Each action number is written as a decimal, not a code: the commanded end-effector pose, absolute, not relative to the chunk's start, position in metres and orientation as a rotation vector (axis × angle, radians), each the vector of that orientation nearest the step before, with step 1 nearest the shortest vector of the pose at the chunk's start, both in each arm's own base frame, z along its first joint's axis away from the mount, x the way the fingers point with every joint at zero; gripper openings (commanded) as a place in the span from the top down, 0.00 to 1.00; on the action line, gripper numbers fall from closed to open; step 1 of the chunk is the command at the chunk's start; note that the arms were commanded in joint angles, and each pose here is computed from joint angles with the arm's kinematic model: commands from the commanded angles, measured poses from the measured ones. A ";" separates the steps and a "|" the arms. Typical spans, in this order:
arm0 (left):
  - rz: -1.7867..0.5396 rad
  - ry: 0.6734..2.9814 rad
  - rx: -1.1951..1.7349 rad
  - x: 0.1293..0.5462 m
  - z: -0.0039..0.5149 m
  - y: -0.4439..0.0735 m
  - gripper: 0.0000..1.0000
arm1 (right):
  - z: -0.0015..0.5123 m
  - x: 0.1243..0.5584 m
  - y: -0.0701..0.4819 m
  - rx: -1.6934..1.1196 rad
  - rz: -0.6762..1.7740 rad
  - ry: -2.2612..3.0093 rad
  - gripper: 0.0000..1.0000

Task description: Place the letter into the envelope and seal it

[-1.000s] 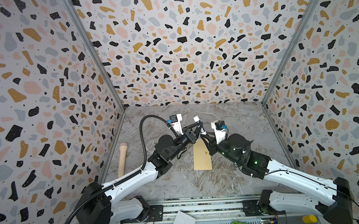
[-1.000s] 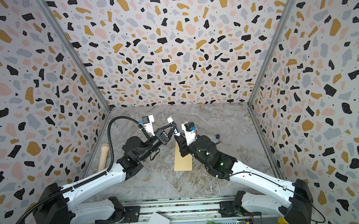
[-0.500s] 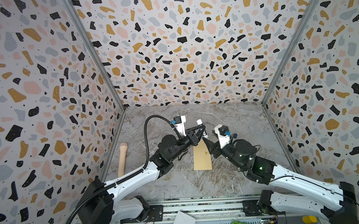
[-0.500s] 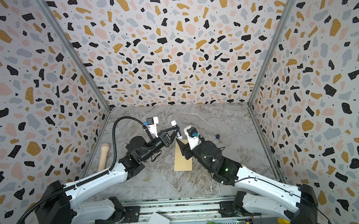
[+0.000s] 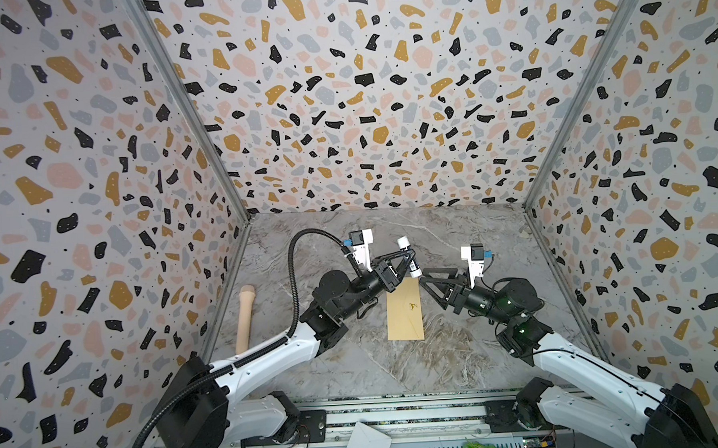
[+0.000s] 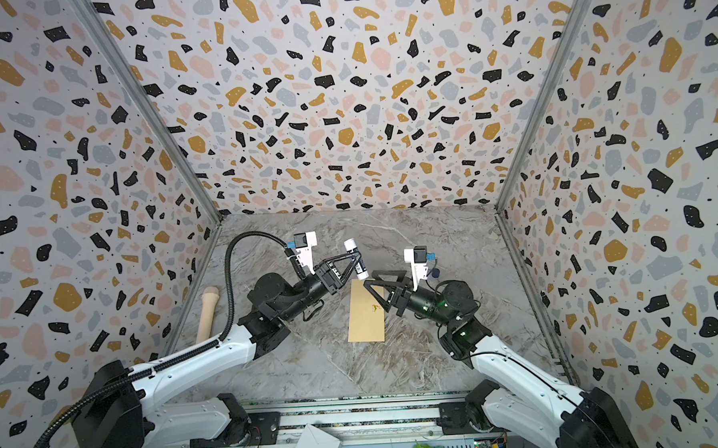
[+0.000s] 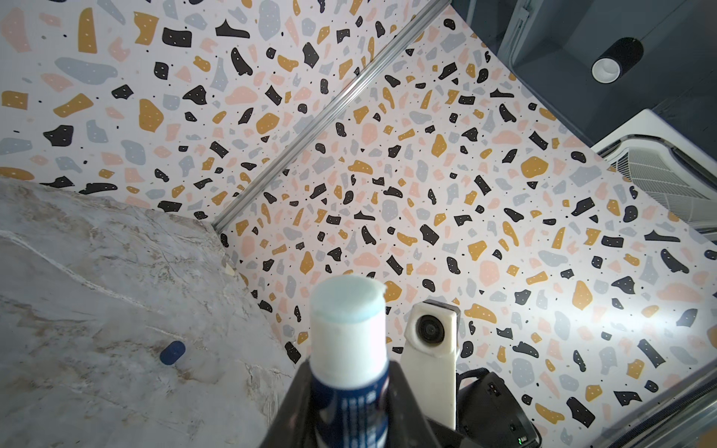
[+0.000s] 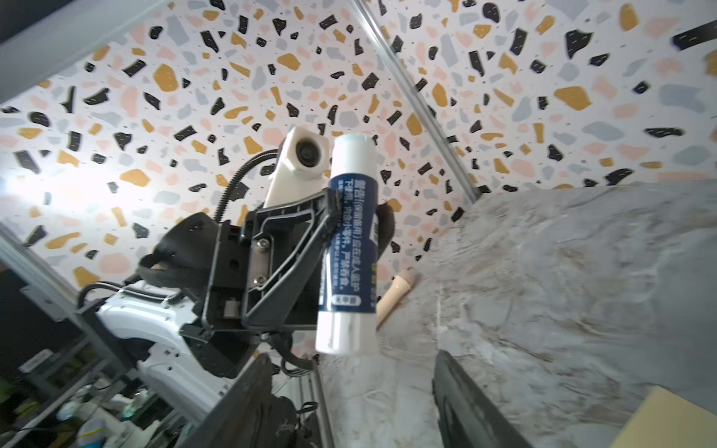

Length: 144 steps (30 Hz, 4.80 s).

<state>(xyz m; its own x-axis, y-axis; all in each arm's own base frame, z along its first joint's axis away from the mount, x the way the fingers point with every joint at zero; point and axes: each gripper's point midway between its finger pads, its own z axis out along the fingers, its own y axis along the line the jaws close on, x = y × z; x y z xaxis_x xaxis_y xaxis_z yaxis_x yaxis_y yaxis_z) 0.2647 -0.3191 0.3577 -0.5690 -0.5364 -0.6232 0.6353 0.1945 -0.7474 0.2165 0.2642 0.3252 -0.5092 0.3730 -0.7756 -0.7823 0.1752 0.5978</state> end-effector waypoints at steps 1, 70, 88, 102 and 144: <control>-1.612 1.392 0.129 0.252 0.390 -0.310 1.00 | 0.359 0.194 0.268 -0.482 1.660 1.363 0.37; -1.400 1.498 0.177 0.272 0.365 -0.313 1.00 | 0.368 0.219 0.289 -0.545 0.933 1.468 0.38; -1.633 1.342 0.173 0.251 0.400 -0.312 1.00 | 0.368 0.203 0.265 -0.456 1.654 1.318 0.36; -1.655 1.348 0.163 0.252 0.397 -0.314 1.00 | 0.373 0.210 0.274 -0.430 1.728 1.293 0.53; -1.356 1.581 0.156 0.282 0.328 -0.324 1.00 | 0.342 0.262 0.309 -0.436 -0.066 1.579 0.95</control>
